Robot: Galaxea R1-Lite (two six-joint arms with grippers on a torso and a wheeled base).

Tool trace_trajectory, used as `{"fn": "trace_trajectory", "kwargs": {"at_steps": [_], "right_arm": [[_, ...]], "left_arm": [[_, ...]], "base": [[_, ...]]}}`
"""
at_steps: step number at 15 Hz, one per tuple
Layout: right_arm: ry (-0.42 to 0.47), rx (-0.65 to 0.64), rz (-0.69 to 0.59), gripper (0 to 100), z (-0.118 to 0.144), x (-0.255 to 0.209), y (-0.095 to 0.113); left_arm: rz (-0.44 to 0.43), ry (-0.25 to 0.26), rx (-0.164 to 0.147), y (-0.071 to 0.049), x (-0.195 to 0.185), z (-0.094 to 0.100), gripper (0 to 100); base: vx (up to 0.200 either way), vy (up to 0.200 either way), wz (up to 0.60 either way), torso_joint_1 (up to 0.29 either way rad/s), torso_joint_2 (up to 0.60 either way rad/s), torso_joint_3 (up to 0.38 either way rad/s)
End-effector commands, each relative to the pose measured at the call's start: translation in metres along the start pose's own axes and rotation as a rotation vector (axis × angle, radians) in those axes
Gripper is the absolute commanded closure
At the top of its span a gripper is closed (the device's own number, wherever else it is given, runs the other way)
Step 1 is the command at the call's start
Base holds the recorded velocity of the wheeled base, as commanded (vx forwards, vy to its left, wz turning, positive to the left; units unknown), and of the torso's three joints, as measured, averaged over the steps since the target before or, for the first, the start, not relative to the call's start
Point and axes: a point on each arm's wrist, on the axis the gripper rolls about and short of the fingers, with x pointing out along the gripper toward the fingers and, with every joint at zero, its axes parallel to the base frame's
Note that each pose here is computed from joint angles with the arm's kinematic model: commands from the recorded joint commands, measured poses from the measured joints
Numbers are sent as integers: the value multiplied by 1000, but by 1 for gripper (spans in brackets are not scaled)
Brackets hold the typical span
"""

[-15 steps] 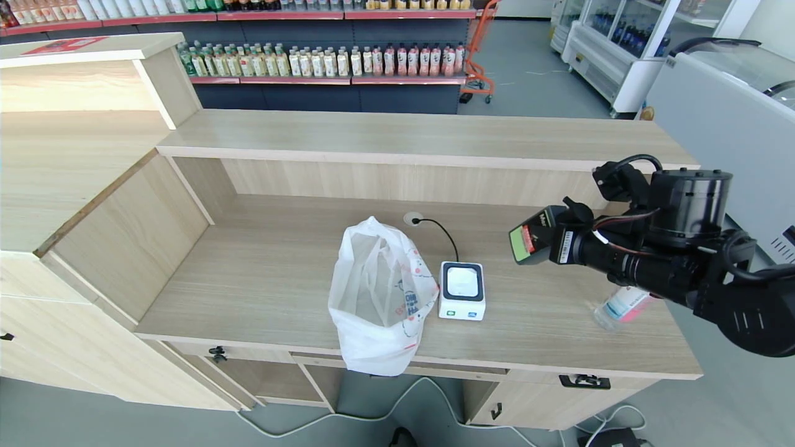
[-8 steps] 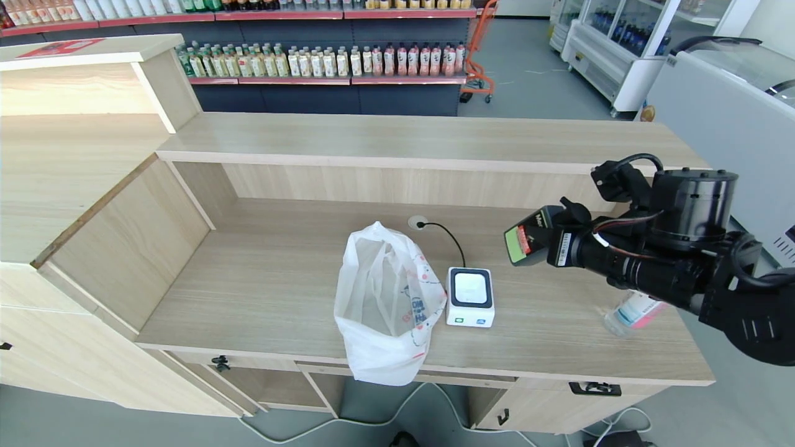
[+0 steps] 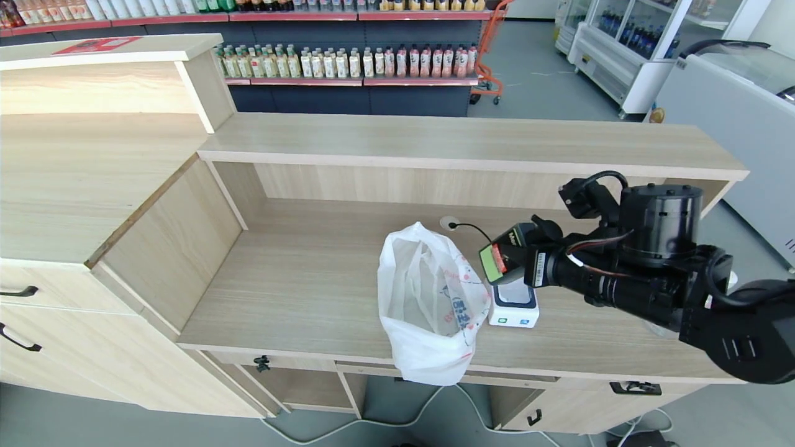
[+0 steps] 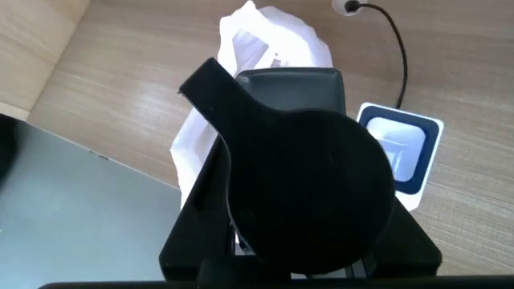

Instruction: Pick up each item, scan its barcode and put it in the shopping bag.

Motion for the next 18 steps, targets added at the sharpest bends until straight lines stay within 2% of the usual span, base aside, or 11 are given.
{"fn": "trace_trajectory", "kwargs": {"at_steps": [1, 8, 15, 18], "right_arm": [[51, -6, 2, 100, -14, 17, 2], [171, -23, 2, 100, -53, 51, 5], [163, -153, 64, 100, -80, 88, 22], [206, -168, 70, 100, -98, 102, 24]], "left_arm": [[0, -1, 0, 0, 0, 0, 100], [0, -1, 0, 0, 0, 0, 100], [0, -1, 0, 0, 0, 0, 100], [0, -1, 0, 0, 0, 0, 100]], "base": [[0, 0, 0, 0, 0, 0], [0, 0, 0, 0, 0, 0], [0, 0, 0, 0, 0, 0], [0, 0, 0, 0, 0, 0]]}}
